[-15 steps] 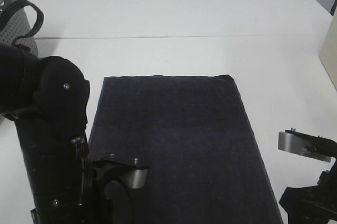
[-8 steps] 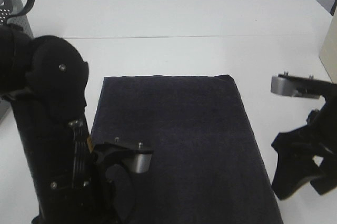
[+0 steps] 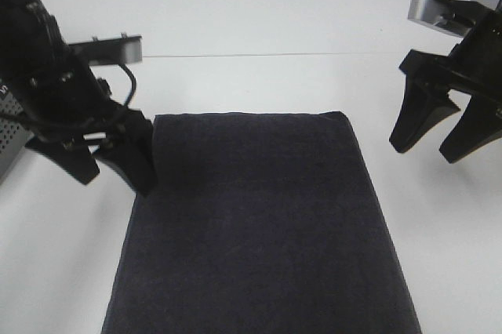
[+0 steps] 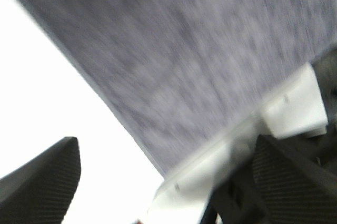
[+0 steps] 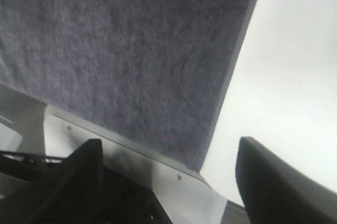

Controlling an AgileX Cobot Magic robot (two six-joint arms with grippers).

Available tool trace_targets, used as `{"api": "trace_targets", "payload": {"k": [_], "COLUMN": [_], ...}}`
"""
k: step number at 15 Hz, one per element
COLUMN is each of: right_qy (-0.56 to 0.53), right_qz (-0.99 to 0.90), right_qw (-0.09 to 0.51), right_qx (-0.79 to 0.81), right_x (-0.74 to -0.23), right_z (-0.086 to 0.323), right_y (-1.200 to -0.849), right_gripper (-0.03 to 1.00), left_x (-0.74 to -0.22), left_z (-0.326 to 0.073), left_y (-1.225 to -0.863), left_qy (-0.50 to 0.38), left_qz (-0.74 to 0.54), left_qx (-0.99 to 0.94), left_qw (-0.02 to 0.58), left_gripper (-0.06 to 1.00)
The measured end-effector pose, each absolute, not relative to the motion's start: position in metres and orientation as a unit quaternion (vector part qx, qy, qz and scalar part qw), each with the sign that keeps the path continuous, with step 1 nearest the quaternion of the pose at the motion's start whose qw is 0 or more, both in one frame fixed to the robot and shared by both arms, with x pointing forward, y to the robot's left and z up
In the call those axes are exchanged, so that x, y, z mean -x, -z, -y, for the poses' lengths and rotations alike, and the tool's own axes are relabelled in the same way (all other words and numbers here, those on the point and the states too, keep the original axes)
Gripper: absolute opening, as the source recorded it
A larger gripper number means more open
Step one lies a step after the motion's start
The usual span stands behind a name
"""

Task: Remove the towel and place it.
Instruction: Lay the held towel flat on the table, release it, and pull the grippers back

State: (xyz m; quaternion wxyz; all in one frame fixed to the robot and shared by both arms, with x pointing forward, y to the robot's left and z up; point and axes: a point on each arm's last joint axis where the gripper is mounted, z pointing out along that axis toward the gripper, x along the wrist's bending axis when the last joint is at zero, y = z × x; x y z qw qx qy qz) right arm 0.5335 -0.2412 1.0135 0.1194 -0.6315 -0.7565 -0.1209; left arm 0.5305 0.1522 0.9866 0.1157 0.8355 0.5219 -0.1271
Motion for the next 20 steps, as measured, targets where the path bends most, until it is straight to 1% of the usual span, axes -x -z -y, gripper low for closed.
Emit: {"api": "trace_targets", "payload": {"k": [2, 3, 4, 6, 7, 8, 9, 12, 17, 20], "right_qy": [0.158, 0.162, 0.164, 0.172, 0.176, 0.176, 0.180, 0.177, 0.164, 0.173], "right_qz": [0.721, 0.712, 0.705, 0.702, 0.702, 0.702, 0.702, 0.702, 0.700, 0.690], "right_qw": [0.145, 0.148, 0.145, 0.115, 0.098, 0.098, 0.093, 0.095, 0.110, 0.101], "right_qx": [0.659, 0.667, 0.675, 0.681, 0.683, 0.683, 0.682, 0.683, 0.687, 0.695], "right_x": [-0.562, -0.570, -0.575, -0.583, -0.600, -0.600, -0.626, -0.663, -0.688, -0.697], "right_z": [0.265, 0.275, 0.280, 0.283, 0.286, 0.286, 0.288, 0.290, 0.291, 0.292], "right_y": [-1.007, -1.002, -0.999, -0.995, -0.989, -0.989, -0.978, -0.951, -0.911, -0.892], "right_gripper": [0.70, 0.70, 0.70, 0.71, 0.78, 0.78, 0.83, 0.84, 0.84, 0.84], "left_x": [-0.568, -0.584, -0.595, -0.609, -0.625, -0.625, -0.647, -0.677, -0.700, -0.707], "left_z": [-0.178, -0.189, -0.197, -0.208, -0.215, -0.215, -0.217, -0.213, -0.206, -0.200], "left_y": [-0.994, -0.994, -0.992, -0.981, -0.963, -0.963, -0.943, -0.914, -0.884, -0.879], "left_qy": [0.078, 0.059, 0.049, 0.050, 0.058, 0.058, 0.054, 0.048, 0.066, 0.079], "left_qz": [-0.564, -0.580, -0.592, -0.607, -0.619, -0.619, -0.625, -0.621, -0.621, -0.612], "left_qx": [-0.806, -0.793, -0.783, -0.772, -0.764, -0.764, -0.760, -0.762, -0.757, -0.756], "left_qw": [0.163, 0.178, 0.185, 0.180, 0.170, 0.170, 0.170, 0.178, 0.190, 0.219], "left_gripper": [0.83, 0.83, 0.83, 0.85, 0.88, 0.88, 0.88, 0.88, 0.88, 0.88]}}
